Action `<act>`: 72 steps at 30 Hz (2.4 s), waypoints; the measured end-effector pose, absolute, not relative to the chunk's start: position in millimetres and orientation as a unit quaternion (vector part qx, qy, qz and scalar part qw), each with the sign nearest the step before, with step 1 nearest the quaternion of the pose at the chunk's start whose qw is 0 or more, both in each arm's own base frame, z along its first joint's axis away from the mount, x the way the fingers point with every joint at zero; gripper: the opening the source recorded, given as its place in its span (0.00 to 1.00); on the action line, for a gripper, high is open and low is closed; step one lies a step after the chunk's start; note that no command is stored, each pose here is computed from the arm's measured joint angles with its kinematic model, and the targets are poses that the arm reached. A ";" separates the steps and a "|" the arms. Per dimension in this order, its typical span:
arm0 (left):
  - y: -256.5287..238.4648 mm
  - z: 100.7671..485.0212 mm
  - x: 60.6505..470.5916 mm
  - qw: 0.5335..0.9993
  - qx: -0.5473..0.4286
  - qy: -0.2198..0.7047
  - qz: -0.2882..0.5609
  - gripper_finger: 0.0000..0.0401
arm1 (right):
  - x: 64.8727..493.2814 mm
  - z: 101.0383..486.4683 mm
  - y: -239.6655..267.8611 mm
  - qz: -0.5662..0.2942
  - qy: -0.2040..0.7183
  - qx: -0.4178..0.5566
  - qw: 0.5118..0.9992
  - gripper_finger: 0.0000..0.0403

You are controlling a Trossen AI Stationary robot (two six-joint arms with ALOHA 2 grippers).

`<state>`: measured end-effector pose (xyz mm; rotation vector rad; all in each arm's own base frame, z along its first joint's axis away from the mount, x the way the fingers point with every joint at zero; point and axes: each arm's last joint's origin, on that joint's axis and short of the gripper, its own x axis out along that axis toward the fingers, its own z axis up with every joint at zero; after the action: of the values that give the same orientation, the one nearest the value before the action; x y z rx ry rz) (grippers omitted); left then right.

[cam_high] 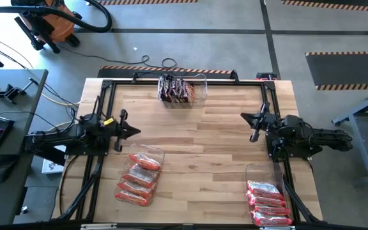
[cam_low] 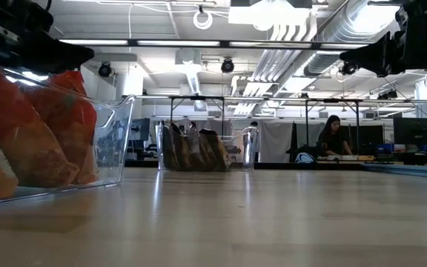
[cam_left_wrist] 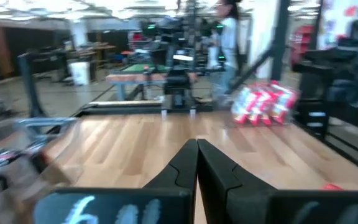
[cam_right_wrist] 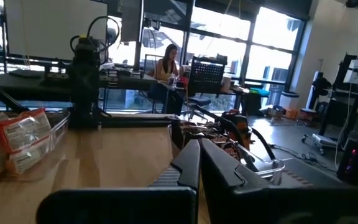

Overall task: Sort Maruchan noodles
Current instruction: Return to Home Position

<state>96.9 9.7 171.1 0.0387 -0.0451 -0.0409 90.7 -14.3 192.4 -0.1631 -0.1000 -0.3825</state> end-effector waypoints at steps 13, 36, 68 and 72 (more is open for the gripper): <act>13.6 168.7 96.9 0.999 0.016 -0.010 0.046 0.00 | 91.6 180.4 -14.3 -0.184 0.013 -0.090 0.979 0.00; 13.6 168.7 96.9 0.998 0.045 -0.008 0.047 0.00 | 91.5 178.1 -14.3 -0.183 0.025 -0.086 0.979 0.00; 13.6 168.9 96.8 0.998 0.029 -0.009 0.047 0.01 | 91.5 178.2 -14.3 -0.183 0.026 -0.091 0.979 0.00; 13.6 168.9 96.8 0.998 0.029 -0.009 0.047 0.01 | 91.5 178.2 -14.3 -0.183 0.026 -0.091 0.979 0.00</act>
<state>96.8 13.6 168.9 0.0586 -0.0180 0.0936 91.5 -14.3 178.2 -0.1835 0.0521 -0.3680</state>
